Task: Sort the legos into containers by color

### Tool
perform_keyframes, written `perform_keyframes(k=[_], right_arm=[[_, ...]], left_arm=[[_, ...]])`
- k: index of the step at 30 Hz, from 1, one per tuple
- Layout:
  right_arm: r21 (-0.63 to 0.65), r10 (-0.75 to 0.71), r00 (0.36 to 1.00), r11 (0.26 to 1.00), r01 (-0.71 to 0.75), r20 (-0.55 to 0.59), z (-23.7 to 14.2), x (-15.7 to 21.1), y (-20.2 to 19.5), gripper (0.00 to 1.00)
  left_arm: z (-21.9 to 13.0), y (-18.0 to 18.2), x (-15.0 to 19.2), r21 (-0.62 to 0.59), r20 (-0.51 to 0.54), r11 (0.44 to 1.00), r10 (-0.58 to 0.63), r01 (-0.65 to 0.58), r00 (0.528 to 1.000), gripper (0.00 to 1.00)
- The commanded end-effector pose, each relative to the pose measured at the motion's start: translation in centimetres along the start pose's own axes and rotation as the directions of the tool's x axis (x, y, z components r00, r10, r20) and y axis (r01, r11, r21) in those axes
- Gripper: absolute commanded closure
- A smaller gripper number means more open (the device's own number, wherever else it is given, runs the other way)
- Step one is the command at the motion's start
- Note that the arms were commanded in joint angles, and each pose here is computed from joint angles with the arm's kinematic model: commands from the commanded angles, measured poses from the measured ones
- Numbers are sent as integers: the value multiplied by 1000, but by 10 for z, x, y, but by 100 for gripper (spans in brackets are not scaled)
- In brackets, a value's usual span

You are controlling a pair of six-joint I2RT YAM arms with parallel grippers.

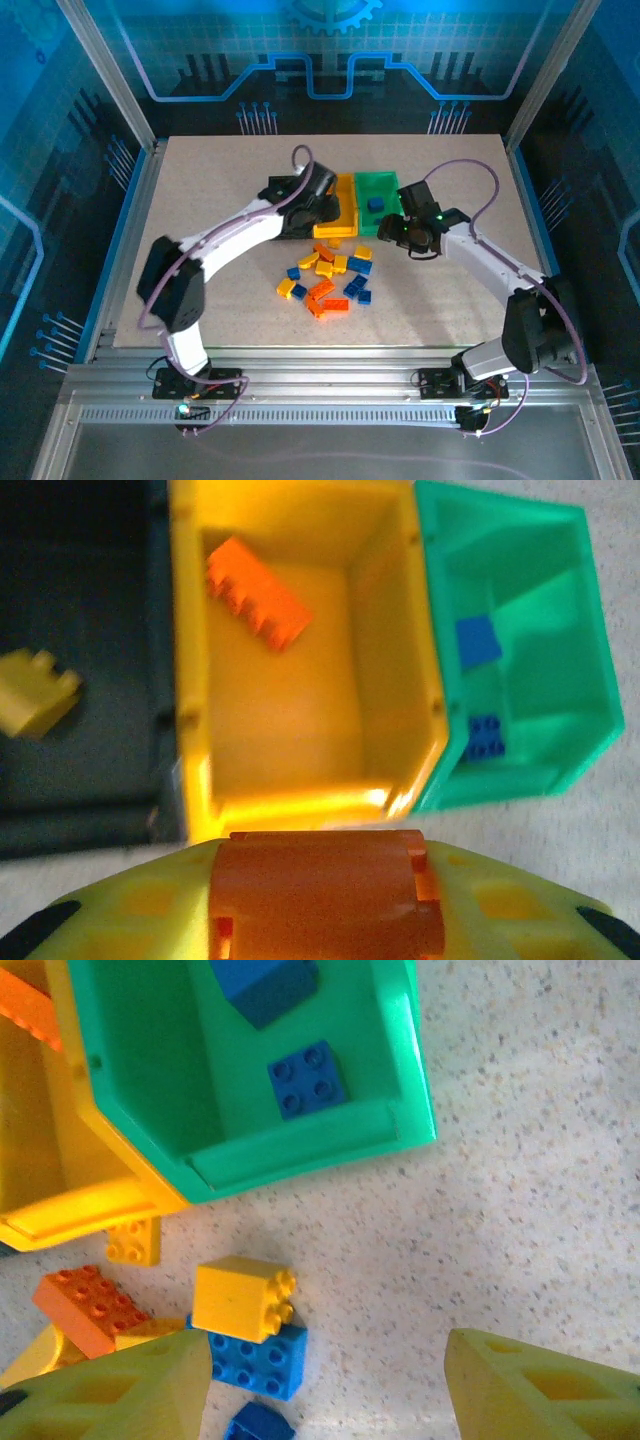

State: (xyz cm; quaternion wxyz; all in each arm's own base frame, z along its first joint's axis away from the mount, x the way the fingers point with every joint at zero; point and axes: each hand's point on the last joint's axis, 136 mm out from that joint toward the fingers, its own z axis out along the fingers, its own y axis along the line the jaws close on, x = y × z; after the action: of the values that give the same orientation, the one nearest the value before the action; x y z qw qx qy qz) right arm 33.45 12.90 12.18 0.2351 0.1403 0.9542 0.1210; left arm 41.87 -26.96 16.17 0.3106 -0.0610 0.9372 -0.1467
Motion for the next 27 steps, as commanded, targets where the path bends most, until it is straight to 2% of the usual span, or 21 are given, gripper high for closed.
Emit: perform_keyframes(k=[1, 7, 12, 16, 20, 23, 27], right_arm=[[-24, 2, 1000, 1000, -2, -5, -6, 11, 1, 36], [-48, -51, 997, 998, 49, -50, -7, 36, 6, 35], [-127, -142, 985, 983, 129, -102, -7, 70, 25, 33], [-151, -179, 971, 976, 156, -156, 1, 102, 28, 32], [-152, -192, 965, 975, 165, -180, 12, 117, 33, 32], [-128, -202, 960, 975, 179, -193, 17, 124, 36, 30], [-86, -211, 957, 977, 197, -198, 22, 133, 32, 31]], left_arm=[[21, 1, -18, -64, 13, 996, 56, -55, 998, 60], [59, -2, -30, -124, -12, 991, 48, -49, 999, 57], [63, -12, -36, -93, -24, 995, 30, -32, 999, 37], [43, -28, -48, -29, 2, 999, 20, -20, 1000, 20], [3, -44, -54, 57, 35, 998, 19, -21, 999, 2], [-30, -54, -41, 132, 60, 990, 31, -38, 998, 1], [-70, -47, -8, 190, 66, 981, 25, -37, 998, 1]])
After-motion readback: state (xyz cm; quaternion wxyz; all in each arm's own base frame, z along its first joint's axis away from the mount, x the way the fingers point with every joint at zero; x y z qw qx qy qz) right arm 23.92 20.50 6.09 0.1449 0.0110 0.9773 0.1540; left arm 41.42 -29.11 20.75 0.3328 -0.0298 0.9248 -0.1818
